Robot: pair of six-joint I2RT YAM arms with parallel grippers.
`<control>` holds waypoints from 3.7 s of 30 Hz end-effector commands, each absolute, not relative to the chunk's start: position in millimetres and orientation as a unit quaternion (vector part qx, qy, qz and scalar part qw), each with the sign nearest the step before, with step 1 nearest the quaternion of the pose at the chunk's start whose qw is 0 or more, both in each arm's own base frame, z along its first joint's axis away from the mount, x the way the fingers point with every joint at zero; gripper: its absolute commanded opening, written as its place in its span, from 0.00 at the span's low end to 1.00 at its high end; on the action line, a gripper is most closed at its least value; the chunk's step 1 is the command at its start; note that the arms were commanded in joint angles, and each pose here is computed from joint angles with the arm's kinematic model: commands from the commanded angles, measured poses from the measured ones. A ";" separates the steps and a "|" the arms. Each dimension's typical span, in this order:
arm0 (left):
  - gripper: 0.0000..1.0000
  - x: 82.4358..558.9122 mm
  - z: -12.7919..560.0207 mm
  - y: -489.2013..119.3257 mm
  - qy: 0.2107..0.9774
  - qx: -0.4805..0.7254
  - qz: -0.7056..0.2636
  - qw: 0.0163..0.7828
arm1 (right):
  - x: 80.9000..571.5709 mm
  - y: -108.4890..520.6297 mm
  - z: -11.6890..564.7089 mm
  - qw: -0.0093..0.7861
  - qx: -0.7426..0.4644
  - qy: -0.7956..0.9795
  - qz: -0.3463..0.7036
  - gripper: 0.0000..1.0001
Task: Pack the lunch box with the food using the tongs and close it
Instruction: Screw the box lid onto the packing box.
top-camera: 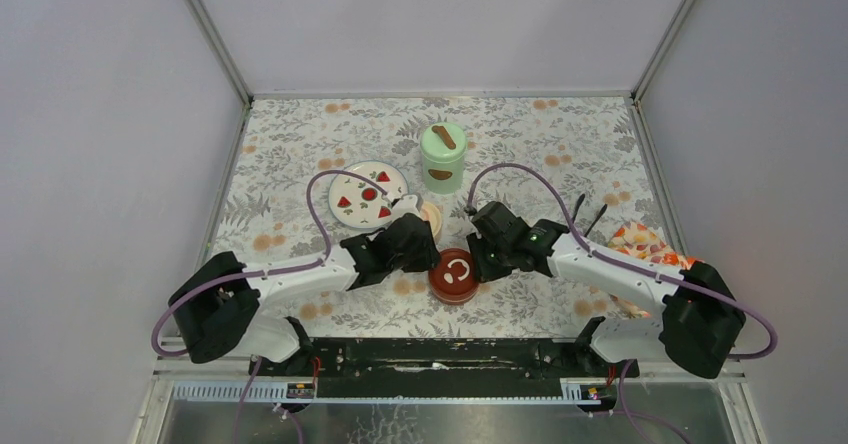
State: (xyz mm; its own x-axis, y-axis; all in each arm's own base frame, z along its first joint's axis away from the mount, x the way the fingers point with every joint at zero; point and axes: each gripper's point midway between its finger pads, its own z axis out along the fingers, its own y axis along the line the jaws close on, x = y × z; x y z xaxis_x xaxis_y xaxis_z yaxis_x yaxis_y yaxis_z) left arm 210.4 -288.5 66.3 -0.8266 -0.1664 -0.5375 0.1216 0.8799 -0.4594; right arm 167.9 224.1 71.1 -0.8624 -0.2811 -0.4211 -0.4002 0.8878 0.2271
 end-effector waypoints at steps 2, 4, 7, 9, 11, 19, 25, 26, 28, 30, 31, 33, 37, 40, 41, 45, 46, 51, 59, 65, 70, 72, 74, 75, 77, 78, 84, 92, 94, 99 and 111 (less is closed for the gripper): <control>0.54 222.4 86.2 -283.3 0.897 0.001 -0.260 0.357 | 160.5 230.5 90.2 0.189 -0.188 0.944 0.195 0.33; 0.64 217.4 94.4 -278.2 0.885 0.014 -0.270 0.379 | 171.0 230.1 102.1 0.205 -0.189 0.937 0.212 0.35; 0.74 205.7 108.5 -274.6 0.859 0.040 -0.288 0.422 | 190.1 228.4 114.9 0.231 -0.189 0.928 0.222 0.38; 0.80 195.5 113.3 -272.5 0.844 0.058 -0.293 0.445 | 198.9 230.7 119.6 0.236 -0.196 0.925 0.224 0.40; 0.83 186.1 114.1 -272.8 0.837 0.071 -0.303 0.450 | 206.3 231.3 116.9 0.234 -0.200 0.926 0.219 0.40; 0.90 158.9 97.2 -290.9 0.841 0.113 -0.310 0.430 | 220.2 237.8 91.2 0.207 -0.212 0.934 0.201 0.40; 0.93 145.6 89.1 -301.5 0.825 0.137 -0.266 0.479 | 223.3 249.5 96.0 0.207 -0.222 0.926 0.224 0.40; 0.94 144.5 86.0 -302.7 0.825 0.139 -0.261 0.482 | 224.0 251.7 97.6 0.208 -0.224 0.925 0.227 0.40; 0.95 142.7 79.9 -305.9 0.824 0.143 -0.255 0.485 | 225.5 254.6 98.4 0.208 -0.224 0.924 0.232 0.40; 0.97 139.4 71.6 -310.3 0.824 0.156 -0.249 0.485 | 226.2 256.8 97.6 0.205 -0.225 0.923 0.234 0.41; 0.98 138.2 68.0 -312.5 0.824 0.163 -0.246 0.484 | 226.3 257.8 96.5 0.203 -0.226 0.923 0.235 0.42; 0.98 136.6 61.6 -315.9 0.826 0.174 -0.235 0.482 | 227.0 260.2 95.5 0.201 -0.228 0.923 0.238 0.43; 0.99 133.4 54.4 -322.6 0.830 0.179 -0.237 0.471 | 224.7 264.3 90.1 0.185 -0.233 0.923 0.245 0.43; 0.98 133.9 50.0 -323.0 0.835 0.170 -0.234 0.468 | 217.9 262.5 82.9 0.166 -0.234 0.926 0.244 0.41; 0.98 136.4 49.0 -320.3 0.837 0.160 -0.227 0.471 | 214.7 261.2 81.3 0.161 -0.232 0.927 0.246 0.40; 0.98 151.2 49.6 -309.8 0.841 0.116 -0.214 0.484 | 198.4 253.6 77.3 0.148 -0.219 0.930 0.255 0.36; 0.98 155.8 49.6 -306.6 0.843 0.105 -0.213 0.483 | 193.4 251.8 76.6 0.144 -0.216 0.931 0.258 0.35; 0.94 175.3 52.2 -294.3 0.843 0.064 -0.225 0.484 | 170.0 241.7 70.3 0.132 -0.197 0.935 0.264 0.32; 0.93 178.7 52.1 -291.3 0.844 0.070 -0.222 0.484 | 153.6 242.2 76.3 0.133 -0.194 0.931 0.279 0.30; 0.93 172.0 55.5 -290.4 0.838 0.078 -0.249 0.480 | 181.1 236.1 103.4 0.197 -0.190 0.927 0.257 0.40; 0.95 165.8 63.5 -296.7 0.825 0.116 -0.270 0.483 | 214.1 241.9 114.4 0.224 -0.197 0.924 0.239 0.56; 0.98 162.4 63.4 -299.4 0.820 0.140 -0.274 0.482 | 226.4 247.4 115.8 0.230 -0.200 0.922 0.241 0.59; 0.98 160.1 60.3 -300.1 0.817 0.159 -0.272 0.482 | 238.5 254.3 119.5 0.236 -0.206 0.918 0.244 0.61; 0.98 159.6 58.3 -300.3 0.815 0.166 -0.270 0.485 | 243.1 256.2 119.1 0.236 -0.209 0.918 0.242 0.62; 0.98 159.3 55.1 -299.4 0.812 0.172 -0.269 0.489 | 251.2 261.0 118.3 0.236 -0.215 0.917 0.241 0.63; 0.98 159.2 55.2 -300.1 0.809 0.173 -0.271 0.492 | 253.9 263.2 118.0 0.234 -0.217 0.916 0.242 0.63; 0.98 161.8 49.3 -305.6 0.804 0.190 -0.265 0.498 | 259.2 272.5 108.8 0.217 -0.231 0.915 0.248 0.63; 0.98 165.5 42.9 -314.9 0.806 0.202 -0.251 0.497 | 248.6 277.5 99.7 0.187 -0.244 0.914 0.266 0.60; 0.98 166.5 41.4 -316.2 0.807 0.201 -0.249 0.496 | 245.5 276.3 97.4 0.181 -0.244 0.914 0.268 0.59; 0.98 169.3 39.1 -319.7 0.812 0.197 -0.240 0.495 | 233.0 273.3 88.0 0.163 -0.243 0.916 0.275 0.58; 0.98 168.8 29.9 -325.9 0.821 0.206 -0.229 0.480 | 261.8 264.1 106.4 0.242 -0.238 0.912 0.232 0.60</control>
State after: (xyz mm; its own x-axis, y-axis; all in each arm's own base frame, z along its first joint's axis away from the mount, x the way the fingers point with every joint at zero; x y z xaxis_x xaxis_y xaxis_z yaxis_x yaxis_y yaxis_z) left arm 165.5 -311.6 17.8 -0.4699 0.1544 -0.8691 0.5513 0.8203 -0.1524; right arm 248.0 263.4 85.8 -0.8166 -0.3313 -0.4726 -0.5202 0.7773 0.3538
